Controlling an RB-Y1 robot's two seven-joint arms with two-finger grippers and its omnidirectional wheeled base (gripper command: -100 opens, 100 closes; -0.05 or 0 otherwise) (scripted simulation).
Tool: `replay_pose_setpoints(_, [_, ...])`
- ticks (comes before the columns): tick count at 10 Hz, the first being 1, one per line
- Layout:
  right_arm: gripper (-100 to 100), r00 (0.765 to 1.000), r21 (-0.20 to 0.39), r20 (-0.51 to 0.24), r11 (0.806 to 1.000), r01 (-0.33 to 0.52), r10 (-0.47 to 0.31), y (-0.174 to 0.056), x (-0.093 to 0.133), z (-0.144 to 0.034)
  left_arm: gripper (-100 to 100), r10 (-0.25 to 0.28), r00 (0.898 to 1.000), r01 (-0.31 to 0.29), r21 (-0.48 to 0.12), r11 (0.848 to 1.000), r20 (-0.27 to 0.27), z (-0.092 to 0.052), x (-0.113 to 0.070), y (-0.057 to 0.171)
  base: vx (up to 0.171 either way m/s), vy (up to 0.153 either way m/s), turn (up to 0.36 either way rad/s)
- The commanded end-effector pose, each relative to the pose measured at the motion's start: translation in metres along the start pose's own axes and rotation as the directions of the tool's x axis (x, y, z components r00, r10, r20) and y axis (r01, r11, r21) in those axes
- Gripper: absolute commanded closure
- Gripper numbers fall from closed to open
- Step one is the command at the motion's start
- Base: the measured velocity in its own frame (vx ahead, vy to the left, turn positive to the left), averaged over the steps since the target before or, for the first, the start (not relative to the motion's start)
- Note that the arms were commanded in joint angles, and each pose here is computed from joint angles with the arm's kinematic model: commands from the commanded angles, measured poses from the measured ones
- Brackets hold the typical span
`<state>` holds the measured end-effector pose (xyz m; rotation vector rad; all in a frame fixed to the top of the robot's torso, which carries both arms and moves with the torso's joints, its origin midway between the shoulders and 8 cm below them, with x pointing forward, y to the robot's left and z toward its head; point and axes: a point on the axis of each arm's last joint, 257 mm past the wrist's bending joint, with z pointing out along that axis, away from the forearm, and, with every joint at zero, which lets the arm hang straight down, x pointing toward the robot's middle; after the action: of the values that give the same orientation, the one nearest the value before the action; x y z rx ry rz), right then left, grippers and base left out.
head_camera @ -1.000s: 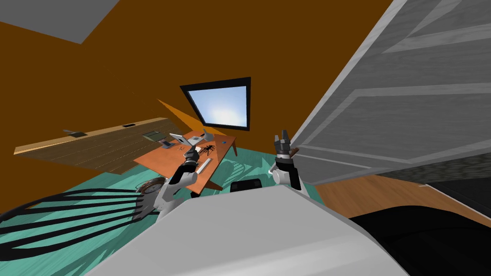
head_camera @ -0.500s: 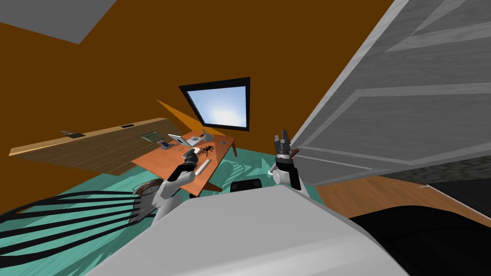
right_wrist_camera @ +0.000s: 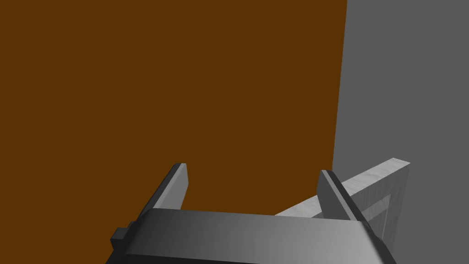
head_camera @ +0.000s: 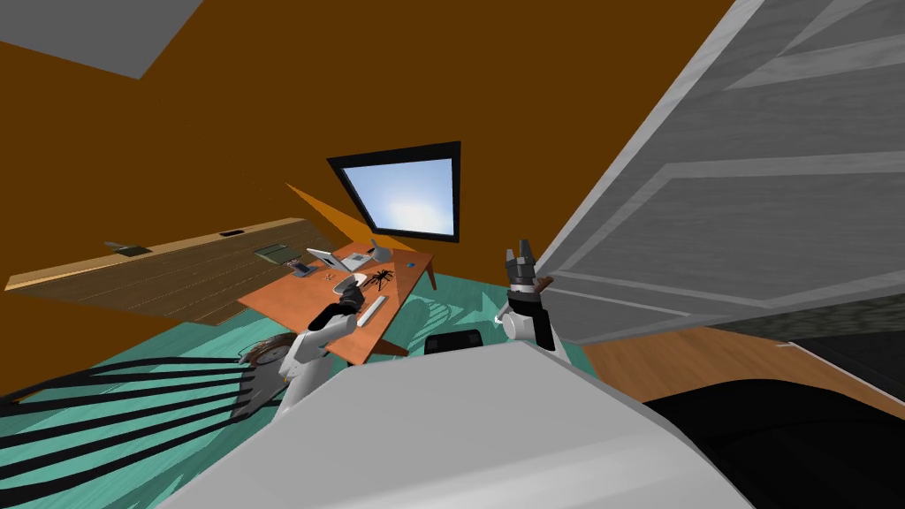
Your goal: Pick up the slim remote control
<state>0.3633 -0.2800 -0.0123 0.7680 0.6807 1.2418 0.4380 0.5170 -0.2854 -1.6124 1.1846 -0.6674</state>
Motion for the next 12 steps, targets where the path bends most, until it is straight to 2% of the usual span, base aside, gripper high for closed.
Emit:
replay_pose_setpoints(1, [0, 1.0, 0.0, 0.0, 1.0, 0.0, 0.0, 0.0, 0.0, 0.0, -100, -0.018, 1.0, 0.019, -0.05, 0.999, 0.008, 0.002, -0.004, 0.014, 0.038, -0.002, -0.004])
replay_pose_setpoints(2, [0, 1.0, 0.0, 0.0, 1.0, 0.0, 0.0, 0.0, 0.0, 0.0, -100, -0.054, 0.998, 0.056, -0.103, 0.993, 0.025, 0.007, -0.014, 0.03, 0.053, 0.0, -0.012])
replay_pose_setpoints(3, [0, 1.0, 0.0, 0.0, 1.0, 0.0, 0.0, 0.0, 0.0, 0.0, -100, -0.054, 0.998, 0.057, -0.127, 0.99, 0.028, 0.007, -0.015, 0.037, 0.048, -0.003, -0.003])
replay_pose_setpoints(4, [0, 1.0, 0.0, 0.0, 1.0, 0.0, 0.0, 0.0, 0.0, 0.0, -100, -0.089, 0.995, 0.095, -0.173, 0.98, 0.044, 0.009, -0.023, 0.049, 0.067, -0.006, -0.01])
replay_pose_setpoints(5, [0, 1.0, 0.0, 0.0, 1.0, 0.0, 0.0, 0.0, 0.0, 0.0, -100, -0.09, 0.995, 0.098, -0.202, 0.974, 0.05, 0.009, -0.025, 0.06, 0.056, -0.005, -0.005])
replay_pose_setpoints(6, [0, 1.0, 0.0, 0.0, 1.0, 0.0, 0.0, 0.0, 0.0, 0.0, -100, -0.126, 0.989, 0.14, -0.252, 0.958, 0.073, 0.01, -0.034, 0.077, 0.065, -0.001, -0.01])
replay_pose_setpoints(7, [0, 1.0, 0.0, 0.0, 1.0, 0.0, 0.0, 0.0, 0.0, 0.0, -100, -0.125, 0.989, 0.142, -0.274, 0.951, 0.077, 0.008, -0.034, 0.084, 0.057, 0.006, -0.005])
replay_pose_setpoints(8, [0, 1.0, 0.0, 0.0, 1.0, 0.0, 0.0, 0.0, 0.0, 0.0, -100, -0.16, 0.982, 0.185, -0.319, 0.93, 0.103, 0.009, -0.043, 0.101, 0.066, 0.0, -0.015])
replay_pose_setpoints(9, [0, 1.0, 0.0, 0.0, 1.0, 0.0, 0.0, 0.0, 0.0, 0.0, -100, -0.159, 0.982, 0.186, -0.343, 0.921, 0.106, 0.006, -0.043, 0.107, 0.062, 0.002, -0.002])
replay_pose_setpoints(10, [0, 1.0, 0.0, 0.0, 1.0, 0.0, 0.0, 0.0, 0.0, 0.0, -100, -0.192, 0.972, 0.231, -0.387, 0.893, 0.135, 0.005, -0.051, 0.125, 0.073, 0.012, -0.012])
replay_pose_setpoints(11, [0, 1.0, 0.0, 0.0, 1.0, 0.0, 0.0, 0.0, 0.0, 0.0, -100, -0.191, 0.972, 0.232, -0.408, 0.883, 0.138, 0.002, -0.051, 0.13, 0.06, 0.012, -0.003])
replay_pose_setpoints(12, [0, 1.0, 0.0, 0.0, 1.0, 0.0, 0.0, 0.0, 0.0, 0.0, -100, -0.221, 0.961, 0.274, -0.446, 0.852, 0.167, -0.001, -0.058, 0.145, 0.077, 0.011, -0.016])
